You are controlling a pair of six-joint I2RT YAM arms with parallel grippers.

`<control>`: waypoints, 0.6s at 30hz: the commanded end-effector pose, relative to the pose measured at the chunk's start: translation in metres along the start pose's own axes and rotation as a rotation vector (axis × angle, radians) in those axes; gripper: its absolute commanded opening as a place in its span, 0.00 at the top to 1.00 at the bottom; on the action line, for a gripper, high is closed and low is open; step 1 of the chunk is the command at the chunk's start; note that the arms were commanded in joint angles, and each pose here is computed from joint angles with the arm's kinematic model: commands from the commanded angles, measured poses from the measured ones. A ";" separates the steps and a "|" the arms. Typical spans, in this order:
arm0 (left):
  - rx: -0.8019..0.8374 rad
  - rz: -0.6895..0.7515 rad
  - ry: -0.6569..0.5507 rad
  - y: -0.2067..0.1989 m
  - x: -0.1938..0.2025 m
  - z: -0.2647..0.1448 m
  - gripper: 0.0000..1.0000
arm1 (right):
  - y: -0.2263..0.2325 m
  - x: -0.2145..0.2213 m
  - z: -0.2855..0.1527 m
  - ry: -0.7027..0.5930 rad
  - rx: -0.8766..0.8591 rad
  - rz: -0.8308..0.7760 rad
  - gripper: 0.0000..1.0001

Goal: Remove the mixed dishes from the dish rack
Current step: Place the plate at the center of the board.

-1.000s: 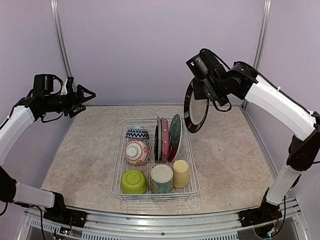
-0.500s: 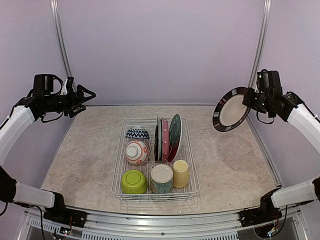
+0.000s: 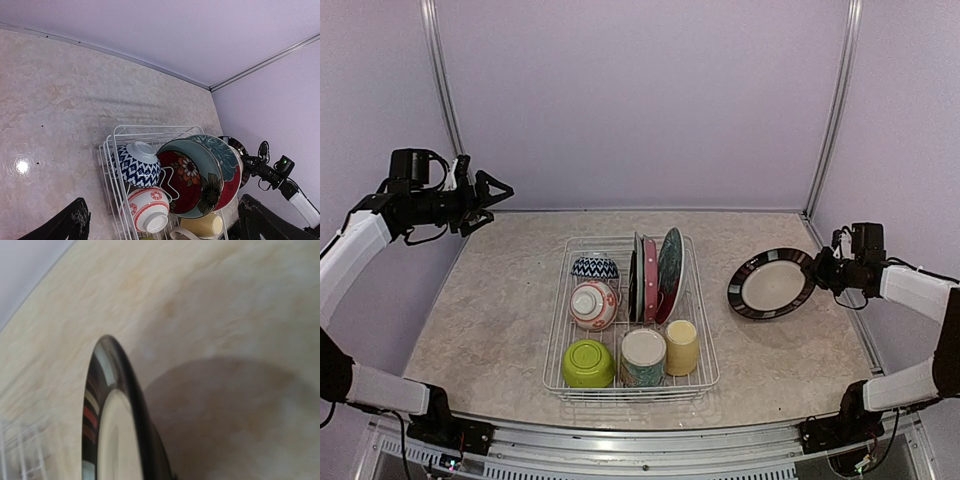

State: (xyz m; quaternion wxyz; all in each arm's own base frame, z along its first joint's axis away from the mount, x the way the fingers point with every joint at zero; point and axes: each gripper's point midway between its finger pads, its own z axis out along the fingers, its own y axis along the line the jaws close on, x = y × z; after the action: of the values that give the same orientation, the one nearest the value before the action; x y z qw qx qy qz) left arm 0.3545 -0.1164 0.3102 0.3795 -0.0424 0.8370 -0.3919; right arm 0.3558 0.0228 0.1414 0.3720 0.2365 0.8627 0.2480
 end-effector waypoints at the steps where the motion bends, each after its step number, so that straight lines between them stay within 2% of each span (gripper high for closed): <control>1: 0.021 0.020 0.004 -0.010 -0.003 -0.001 0.01 | 0.041 -0.004 0.002 -0.026 -0.274 -0.047 1.00; 12: 0.028 0.023 0.003 -0.013 -0.003 -0.003 0.01 | -0.011 0.048 0.033 0.105 -0.204 -0.052 1.00; 13: 0.028 0.022 0.003 -0.013 -0.003 -0.003 0.01 | -0.017 0.052 0.035 0.119 -0.183 -0.046 0.95; 18: 0.033 0.023 0.006 -0.014 -0.003 -0.003 0.01 | -0.052 0.065 0.038 0.144 -0.017 -0.027 0.86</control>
State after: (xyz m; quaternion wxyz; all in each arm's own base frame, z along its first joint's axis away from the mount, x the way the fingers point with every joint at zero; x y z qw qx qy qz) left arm 0.3536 -0.1184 0.3103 0.3773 -0.0394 0.8366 -0.3952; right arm 0.3434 0.0482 0.0768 0.3291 0.1854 0.8695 0.3183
